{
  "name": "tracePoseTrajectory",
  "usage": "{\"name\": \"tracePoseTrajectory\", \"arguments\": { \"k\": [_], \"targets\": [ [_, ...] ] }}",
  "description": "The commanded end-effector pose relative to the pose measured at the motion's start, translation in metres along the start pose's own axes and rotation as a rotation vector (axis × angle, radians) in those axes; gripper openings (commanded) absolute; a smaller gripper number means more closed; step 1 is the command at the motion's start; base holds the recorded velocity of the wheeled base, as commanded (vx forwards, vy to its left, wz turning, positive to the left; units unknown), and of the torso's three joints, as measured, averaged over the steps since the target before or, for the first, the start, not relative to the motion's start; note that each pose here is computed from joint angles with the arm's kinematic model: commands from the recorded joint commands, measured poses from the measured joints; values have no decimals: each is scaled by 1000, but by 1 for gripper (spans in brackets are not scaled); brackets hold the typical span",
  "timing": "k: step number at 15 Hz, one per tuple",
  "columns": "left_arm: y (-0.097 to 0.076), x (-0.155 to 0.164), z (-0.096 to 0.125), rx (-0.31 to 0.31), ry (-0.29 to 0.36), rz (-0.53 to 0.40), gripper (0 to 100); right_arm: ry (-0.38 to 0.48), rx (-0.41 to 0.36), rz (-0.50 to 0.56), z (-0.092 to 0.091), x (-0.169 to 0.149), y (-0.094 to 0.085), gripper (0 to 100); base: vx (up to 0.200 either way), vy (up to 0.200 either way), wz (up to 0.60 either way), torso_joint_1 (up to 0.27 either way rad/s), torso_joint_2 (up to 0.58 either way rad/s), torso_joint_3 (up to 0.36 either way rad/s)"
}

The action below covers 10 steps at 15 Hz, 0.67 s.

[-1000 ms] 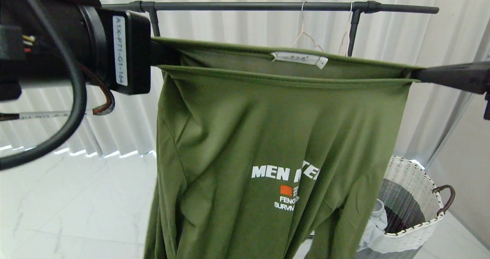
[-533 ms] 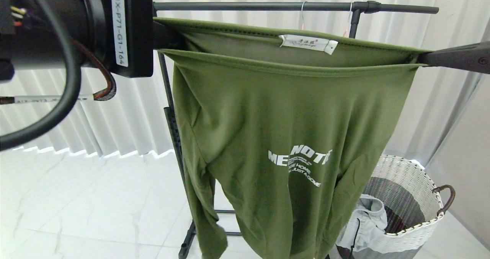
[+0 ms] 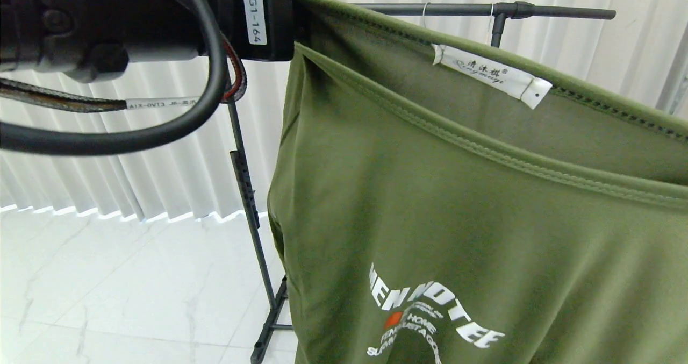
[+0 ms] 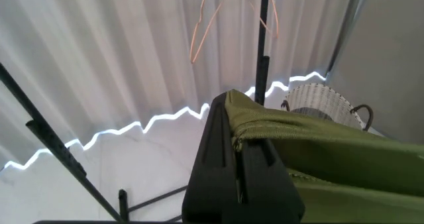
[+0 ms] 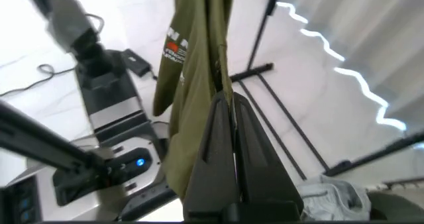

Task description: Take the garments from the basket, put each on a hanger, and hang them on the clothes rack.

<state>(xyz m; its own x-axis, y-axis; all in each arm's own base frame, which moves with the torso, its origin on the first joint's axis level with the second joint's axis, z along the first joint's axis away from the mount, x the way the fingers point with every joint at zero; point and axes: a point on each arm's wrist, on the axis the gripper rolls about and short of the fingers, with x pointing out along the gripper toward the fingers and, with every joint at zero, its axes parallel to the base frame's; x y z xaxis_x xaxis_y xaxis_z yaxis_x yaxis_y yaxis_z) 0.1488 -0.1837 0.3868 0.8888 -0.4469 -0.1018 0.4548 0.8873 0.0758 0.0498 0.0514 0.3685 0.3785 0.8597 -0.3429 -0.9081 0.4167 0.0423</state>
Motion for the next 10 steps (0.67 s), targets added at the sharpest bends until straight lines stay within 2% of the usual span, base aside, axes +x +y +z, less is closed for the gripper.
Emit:
{"name": "tracePoseTrajectory", "arguments": {
  "k": [1, 3, 6, 8, 9, 10],
  "targets": [
    [-2, 4, -2, -5, 12, 0, 0, -13, -21, 36, -1, -5, 6, 0, 0, 0, 0, 0, 0, 0],
    [-1, 1, -2, -9, 16, 2, 0, -5, -21, -9, -1, -4, 4, 0, 0, 0, 0, 0, 0, 0],
    [13, -30, -8, -7, 122, -6, 0, 23, -20, -214, 3, 9, -7, 0, 0, 0, 0, 0, 0, 0],
    [20, -59, -15, -19, 202, -39, 0, -21, -35, -263, 9, 29, -18, 0, 0, 0, 0, 0, 0, 0],
    [21, -67, -16, -25, 216, -50, 0, -39, -40, -267, 10, 35, -21, 0, 0, 0, 0, 0, 0, 0],
    [21, -87, -19, -31, 243, -117, 0, -86, -55, -271, 15, 51, -29, 0, 0, 0, 0, 0, 0, 0]
  ]
}}
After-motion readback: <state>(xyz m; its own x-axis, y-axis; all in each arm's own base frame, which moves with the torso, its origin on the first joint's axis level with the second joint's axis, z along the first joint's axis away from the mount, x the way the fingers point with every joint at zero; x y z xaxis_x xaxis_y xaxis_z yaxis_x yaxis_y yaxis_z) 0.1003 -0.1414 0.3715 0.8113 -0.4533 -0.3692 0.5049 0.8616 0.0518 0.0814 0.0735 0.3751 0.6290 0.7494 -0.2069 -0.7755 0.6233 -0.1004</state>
